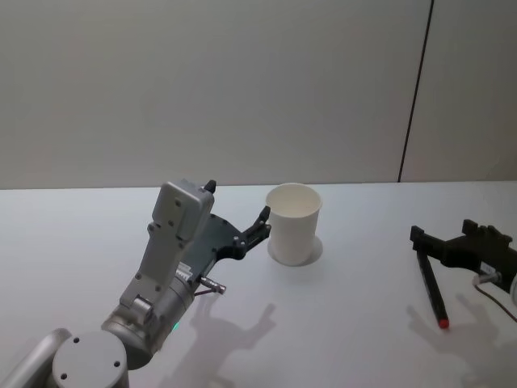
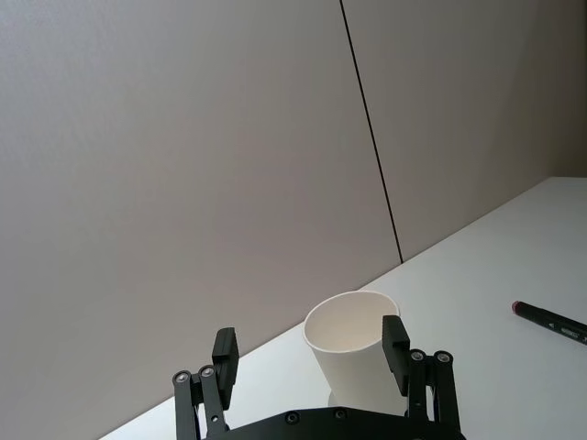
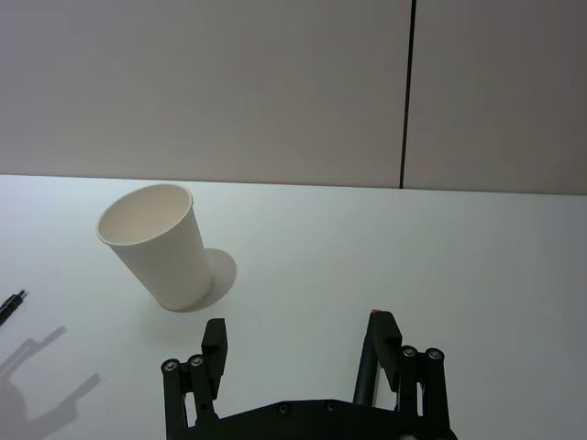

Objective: Place the pen into the pen holder.

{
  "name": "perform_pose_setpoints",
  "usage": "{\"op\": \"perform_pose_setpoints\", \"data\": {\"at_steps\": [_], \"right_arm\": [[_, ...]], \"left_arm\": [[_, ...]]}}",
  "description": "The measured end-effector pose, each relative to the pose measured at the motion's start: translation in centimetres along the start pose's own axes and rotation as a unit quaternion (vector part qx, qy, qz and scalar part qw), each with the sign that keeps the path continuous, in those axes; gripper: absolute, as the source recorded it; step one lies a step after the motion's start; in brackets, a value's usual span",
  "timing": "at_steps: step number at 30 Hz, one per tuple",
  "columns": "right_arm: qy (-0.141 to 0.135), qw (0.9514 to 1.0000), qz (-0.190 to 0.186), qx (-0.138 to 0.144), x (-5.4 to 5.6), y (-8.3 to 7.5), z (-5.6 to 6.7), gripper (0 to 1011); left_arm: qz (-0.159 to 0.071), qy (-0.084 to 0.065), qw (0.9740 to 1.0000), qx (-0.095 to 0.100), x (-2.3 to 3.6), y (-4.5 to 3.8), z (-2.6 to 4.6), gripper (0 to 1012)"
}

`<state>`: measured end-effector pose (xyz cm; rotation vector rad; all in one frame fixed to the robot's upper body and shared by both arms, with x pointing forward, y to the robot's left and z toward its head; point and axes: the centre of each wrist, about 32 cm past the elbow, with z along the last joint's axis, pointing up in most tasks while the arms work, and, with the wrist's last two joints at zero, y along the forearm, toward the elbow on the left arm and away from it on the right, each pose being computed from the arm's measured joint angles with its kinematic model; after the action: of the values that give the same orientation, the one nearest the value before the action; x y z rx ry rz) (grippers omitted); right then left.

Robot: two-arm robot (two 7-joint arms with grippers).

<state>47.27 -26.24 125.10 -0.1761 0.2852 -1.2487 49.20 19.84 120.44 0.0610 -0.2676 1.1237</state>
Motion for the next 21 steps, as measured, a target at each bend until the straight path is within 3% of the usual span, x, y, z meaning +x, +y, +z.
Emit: {"op": "perform_pose_setpoints", "data": {"at_steps": [14,21], "right_arm": [[0.016,0.9985,-0.02,-0.048,0.6,1.7,2.0,1002],[0.023,0.997,-0.031,-0.068,0.9,2.6,2.4,1002]], "left_arm": [[0.0,0.0,1.0,0.0,0.0,0.0,0.0,1000],[0.0,0.0,1.0,0.0,0.0,0.0,0.0,1000]]}}
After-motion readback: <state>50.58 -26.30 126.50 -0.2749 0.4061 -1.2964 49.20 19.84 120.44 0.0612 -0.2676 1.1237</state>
